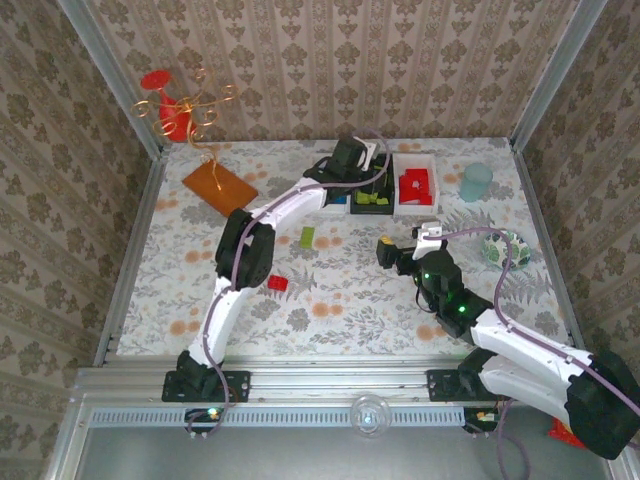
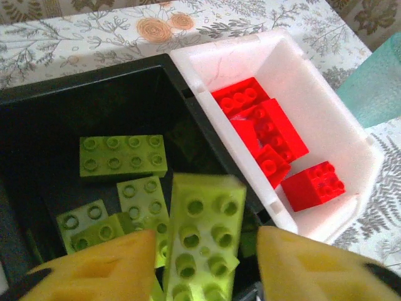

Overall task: Sort the legos into containers by color
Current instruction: Place the lego in the container, then pick up the lego from the center of the table.

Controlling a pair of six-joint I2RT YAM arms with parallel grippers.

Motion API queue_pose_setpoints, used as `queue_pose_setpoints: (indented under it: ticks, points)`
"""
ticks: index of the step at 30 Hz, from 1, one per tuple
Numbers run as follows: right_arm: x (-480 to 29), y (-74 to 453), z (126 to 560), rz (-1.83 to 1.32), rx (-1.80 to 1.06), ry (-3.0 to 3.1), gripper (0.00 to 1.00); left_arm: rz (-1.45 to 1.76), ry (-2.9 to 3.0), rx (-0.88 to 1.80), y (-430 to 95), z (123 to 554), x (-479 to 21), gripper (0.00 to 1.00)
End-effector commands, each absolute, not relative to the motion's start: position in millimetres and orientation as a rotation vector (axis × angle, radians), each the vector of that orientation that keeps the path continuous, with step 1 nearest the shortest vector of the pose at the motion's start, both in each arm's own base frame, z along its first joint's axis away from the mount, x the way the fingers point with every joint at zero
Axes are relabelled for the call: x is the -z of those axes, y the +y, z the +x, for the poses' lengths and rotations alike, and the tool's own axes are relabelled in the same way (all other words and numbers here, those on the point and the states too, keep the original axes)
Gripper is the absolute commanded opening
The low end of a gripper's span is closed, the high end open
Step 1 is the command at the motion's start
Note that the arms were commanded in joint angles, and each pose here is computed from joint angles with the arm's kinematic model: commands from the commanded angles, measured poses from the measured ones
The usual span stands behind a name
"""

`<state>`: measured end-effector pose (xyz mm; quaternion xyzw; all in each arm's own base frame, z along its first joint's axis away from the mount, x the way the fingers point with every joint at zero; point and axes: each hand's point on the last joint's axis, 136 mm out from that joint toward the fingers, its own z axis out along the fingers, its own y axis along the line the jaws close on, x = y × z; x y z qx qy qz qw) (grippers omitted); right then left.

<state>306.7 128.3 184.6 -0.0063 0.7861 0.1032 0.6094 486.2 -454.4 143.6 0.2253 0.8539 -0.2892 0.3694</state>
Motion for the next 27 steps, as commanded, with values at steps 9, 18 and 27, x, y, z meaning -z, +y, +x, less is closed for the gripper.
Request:
queue_pose_setpoints:
  ticks: [9,18,27]
  points:
    - [-185.3,122.9,308.7,0.029,-0.232,1.812,1.0,0.556,2.134,0.632,-362.2,430.5,-196.7,0.69]
    - [-173.6,137.2,313.3,-0.006,-0.277,1.853,1.0,0.489,2.403,0.372,-262.0,369.4,-100.9,0.7]
    - [-170.3,139.3,315.5,-0.016,-0.269,1.869,1.0,0.548,2.574,0.219,-257.5,375.3,-51.0,0.69]
